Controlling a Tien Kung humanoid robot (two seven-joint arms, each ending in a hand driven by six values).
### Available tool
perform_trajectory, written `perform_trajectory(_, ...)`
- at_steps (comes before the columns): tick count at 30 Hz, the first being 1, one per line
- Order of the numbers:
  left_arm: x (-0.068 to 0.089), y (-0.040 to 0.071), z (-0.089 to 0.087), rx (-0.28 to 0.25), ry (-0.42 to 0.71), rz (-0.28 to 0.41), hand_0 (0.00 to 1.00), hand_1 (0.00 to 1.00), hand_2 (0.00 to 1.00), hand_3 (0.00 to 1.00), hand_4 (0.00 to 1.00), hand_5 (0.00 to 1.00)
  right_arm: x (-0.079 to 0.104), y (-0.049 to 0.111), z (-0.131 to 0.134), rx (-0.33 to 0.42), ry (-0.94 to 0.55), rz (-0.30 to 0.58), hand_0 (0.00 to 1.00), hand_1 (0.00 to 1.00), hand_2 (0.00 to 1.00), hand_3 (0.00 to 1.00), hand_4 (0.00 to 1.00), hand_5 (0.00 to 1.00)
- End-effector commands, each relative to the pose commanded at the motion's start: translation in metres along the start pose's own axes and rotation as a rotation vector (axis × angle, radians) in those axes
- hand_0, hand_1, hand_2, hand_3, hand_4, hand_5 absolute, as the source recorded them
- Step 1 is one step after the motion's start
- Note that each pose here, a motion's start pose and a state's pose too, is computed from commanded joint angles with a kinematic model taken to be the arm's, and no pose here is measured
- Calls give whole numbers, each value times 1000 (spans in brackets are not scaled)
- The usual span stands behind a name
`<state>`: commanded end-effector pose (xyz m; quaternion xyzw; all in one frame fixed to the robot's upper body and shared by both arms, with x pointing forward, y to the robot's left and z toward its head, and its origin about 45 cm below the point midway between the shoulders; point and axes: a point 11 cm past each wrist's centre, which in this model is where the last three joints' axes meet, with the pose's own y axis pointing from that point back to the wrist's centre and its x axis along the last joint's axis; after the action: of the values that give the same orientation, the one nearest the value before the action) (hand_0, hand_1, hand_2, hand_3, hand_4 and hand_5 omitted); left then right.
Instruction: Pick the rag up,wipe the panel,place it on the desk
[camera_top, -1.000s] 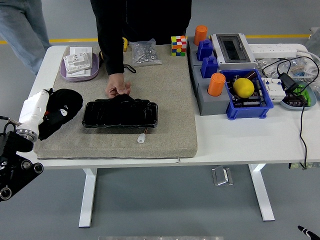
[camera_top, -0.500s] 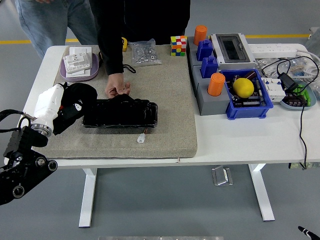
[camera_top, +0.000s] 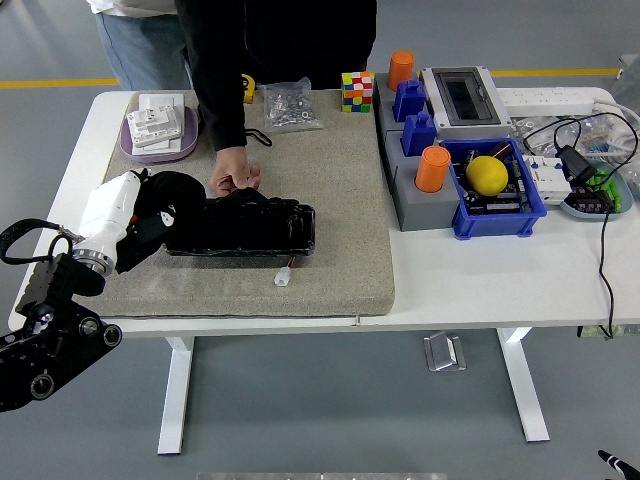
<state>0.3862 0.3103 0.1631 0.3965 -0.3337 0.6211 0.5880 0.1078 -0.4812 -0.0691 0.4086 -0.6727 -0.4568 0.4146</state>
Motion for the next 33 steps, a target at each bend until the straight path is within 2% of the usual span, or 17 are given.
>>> perform_trajectory(21, -25, -1, 32, -58, -11, -61, 202, 95, 525, 508, 336, 2, 5, 2, -6, 8, 4, 3, 768, 599, 708, 646, 998, 587)
perform_trajectory(33, -41, -1, 61, -112, -10, -99, 200, 93, 526, 508, 324, 2, 11, 3, -10, 11, 11, 9, 768, 600, 709, 646, 998, 589)
